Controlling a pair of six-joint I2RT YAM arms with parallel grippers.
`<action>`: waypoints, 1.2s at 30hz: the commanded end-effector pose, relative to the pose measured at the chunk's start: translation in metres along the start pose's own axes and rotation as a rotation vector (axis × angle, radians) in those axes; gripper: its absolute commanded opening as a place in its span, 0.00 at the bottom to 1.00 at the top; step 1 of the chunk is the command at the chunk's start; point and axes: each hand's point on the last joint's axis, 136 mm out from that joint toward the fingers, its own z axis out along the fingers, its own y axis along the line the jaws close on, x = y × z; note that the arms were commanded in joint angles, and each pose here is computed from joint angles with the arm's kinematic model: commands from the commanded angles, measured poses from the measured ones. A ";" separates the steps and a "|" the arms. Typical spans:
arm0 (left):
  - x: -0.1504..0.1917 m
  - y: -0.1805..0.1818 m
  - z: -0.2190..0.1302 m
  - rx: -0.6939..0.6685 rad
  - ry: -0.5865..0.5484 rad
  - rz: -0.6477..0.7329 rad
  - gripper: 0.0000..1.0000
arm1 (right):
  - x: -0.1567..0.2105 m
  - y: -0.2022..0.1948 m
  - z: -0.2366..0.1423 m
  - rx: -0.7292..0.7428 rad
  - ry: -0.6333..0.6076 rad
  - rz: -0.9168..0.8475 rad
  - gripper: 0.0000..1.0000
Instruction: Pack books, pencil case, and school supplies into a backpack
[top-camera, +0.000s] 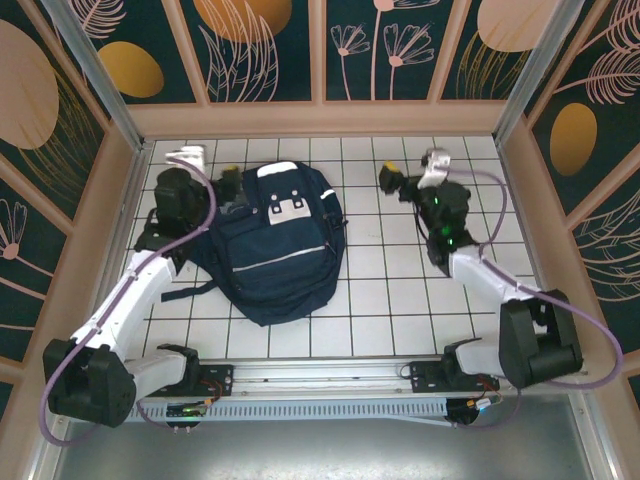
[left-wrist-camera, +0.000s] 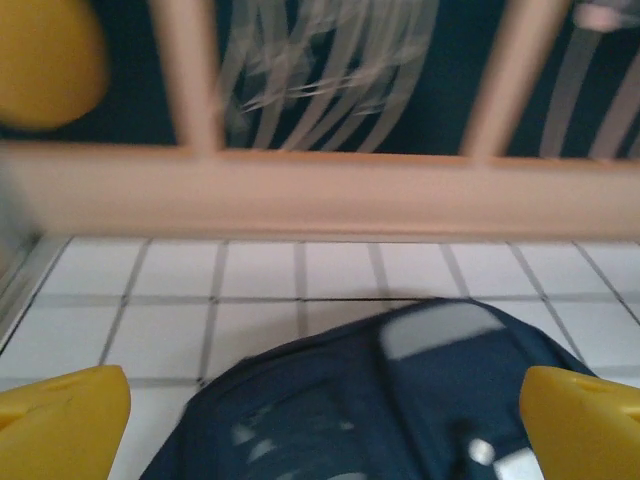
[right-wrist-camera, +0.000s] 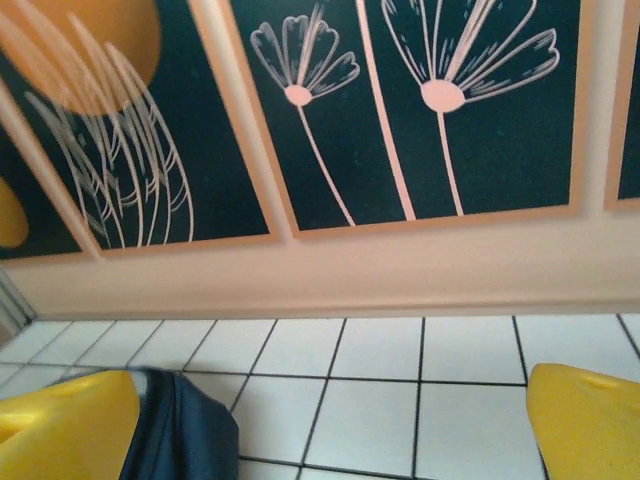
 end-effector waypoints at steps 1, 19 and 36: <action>0.020 0.058 -0.002 -0.248 0.095 -0.306 0.99 | 0.040 0.016 0.020 -0.091 0.261 0.173 0.93; 0.224 0.026 0.035 0.014 0.728 -0.621 0.99 | 0.188 0.098 0.046 -0.208 0.722 0.078 0.83; 0.224 -0.142 0.049 0.651 0.740 -0.122 0.99 | 0.103 -0.008 -0.026 0.150 0.368 0.113 0.87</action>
